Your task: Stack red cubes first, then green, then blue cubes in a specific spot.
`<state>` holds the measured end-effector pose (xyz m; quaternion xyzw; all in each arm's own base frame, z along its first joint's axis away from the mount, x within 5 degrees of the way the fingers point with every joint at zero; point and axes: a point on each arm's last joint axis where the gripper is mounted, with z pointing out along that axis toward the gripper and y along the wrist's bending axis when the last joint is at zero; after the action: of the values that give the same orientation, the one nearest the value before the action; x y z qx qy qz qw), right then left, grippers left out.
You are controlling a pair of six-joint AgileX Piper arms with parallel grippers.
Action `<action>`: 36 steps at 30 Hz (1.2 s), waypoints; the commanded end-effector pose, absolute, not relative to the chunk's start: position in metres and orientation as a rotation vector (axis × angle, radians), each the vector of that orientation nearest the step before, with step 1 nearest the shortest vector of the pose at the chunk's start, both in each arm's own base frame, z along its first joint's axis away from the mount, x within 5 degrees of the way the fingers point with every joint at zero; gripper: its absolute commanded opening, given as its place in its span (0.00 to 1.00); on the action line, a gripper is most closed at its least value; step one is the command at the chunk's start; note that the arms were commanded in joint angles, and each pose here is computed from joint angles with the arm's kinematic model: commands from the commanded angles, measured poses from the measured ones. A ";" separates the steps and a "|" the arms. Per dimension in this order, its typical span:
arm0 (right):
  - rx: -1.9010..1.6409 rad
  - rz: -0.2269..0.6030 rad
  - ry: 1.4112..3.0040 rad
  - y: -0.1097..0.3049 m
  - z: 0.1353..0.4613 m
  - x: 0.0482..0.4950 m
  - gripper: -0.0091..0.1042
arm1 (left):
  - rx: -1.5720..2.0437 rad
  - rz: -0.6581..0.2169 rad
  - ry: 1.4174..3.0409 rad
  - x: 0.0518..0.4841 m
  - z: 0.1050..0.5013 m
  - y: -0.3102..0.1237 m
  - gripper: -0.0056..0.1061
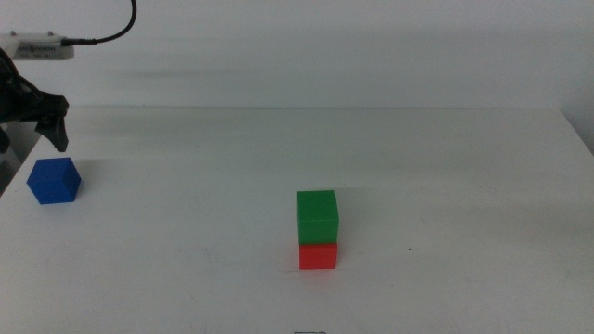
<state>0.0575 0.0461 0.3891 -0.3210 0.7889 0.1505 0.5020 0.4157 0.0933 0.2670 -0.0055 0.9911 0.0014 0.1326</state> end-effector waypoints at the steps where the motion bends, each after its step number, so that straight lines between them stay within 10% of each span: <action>1: -0.757 0.363 1.819 0.048 0.401 0.060 0.91 | -0.025 0.026 2.796 0.415 0.291 0.098 0.89; 26: -0.757 0.364 1.818 0.048 0.401 0.060 0.91 | -0.074 -0.075 2.863 0.444 0.216 0.112 0.86; 36: -0.757 0.364 1.818 0.048 0.401 0.060 0.91 | -0.093 -0.182 2.838 0.446 0.221 0.106 0.31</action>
<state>0.0576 0.0461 0.3889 -0.3211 0.7890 0.1500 0.5019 0.4463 0.1116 0.1812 -0.0354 0.9934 -0.0530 0.0953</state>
